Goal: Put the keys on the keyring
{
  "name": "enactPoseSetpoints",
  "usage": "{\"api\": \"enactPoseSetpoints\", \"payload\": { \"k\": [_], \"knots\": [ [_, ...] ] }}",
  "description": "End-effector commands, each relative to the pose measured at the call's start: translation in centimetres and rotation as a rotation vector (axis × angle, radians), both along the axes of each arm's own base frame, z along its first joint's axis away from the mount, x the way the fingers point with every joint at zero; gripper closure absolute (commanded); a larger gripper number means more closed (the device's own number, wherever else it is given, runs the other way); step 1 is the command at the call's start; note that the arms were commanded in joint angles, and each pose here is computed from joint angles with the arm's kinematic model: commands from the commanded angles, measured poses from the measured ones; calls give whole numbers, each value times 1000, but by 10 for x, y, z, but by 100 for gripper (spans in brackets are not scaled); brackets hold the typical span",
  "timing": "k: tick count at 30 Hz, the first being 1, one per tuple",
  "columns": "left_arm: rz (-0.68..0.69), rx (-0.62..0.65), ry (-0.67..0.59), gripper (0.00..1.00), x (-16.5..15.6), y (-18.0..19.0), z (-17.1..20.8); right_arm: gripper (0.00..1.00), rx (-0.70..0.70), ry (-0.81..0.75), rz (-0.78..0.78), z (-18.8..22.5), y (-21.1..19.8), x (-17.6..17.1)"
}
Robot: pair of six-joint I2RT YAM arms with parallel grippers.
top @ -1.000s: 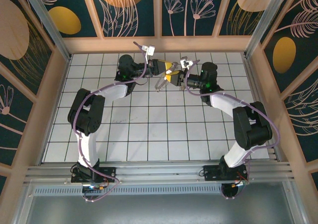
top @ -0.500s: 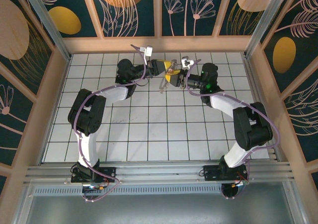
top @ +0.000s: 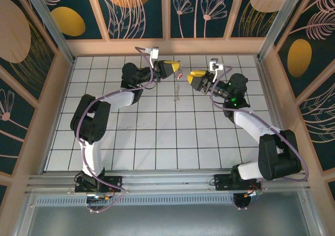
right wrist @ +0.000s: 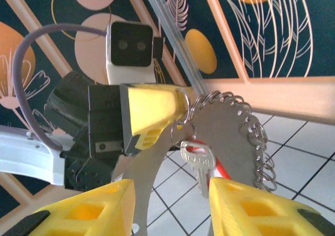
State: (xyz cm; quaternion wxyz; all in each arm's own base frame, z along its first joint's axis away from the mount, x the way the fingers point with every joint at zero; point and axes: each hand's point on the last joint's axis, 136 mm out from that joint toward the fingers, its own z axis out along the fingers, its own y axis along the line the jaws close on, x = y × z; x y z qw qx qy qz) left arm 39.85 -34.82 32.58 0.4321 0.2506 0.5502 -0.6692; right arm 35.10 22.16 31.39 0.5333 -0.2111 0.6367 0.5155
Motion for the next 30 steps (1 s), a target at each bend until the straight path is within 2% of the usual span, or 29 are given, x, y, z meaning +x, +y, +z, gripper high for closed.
{"api": "enactPoseSetpoints", "payload": {
  "k": [1, 7, 14, 26, 30],
  "knots": [
    [8, -43, -158, 100, -19, 6, 30, 60, 177, -12, -49, 41, -7, 4],
    [3, -52, -162, 100, -20, 5, 31, 61, 267, 0, -8, 56, 4, 7],
    [-2, -51, -161, 100, -20, 4, 31, 61, 287, 16, 30, 58, 19, 12],
    [-11, -50, -165, 100, -22, 2, 32, 70, 278, 50, 71, 49, 34, 14],
    [-11, -50, -166, 100, -22, 2, 32, 79, 276, 58, 79, 46, 37, 14]
  ]
}}
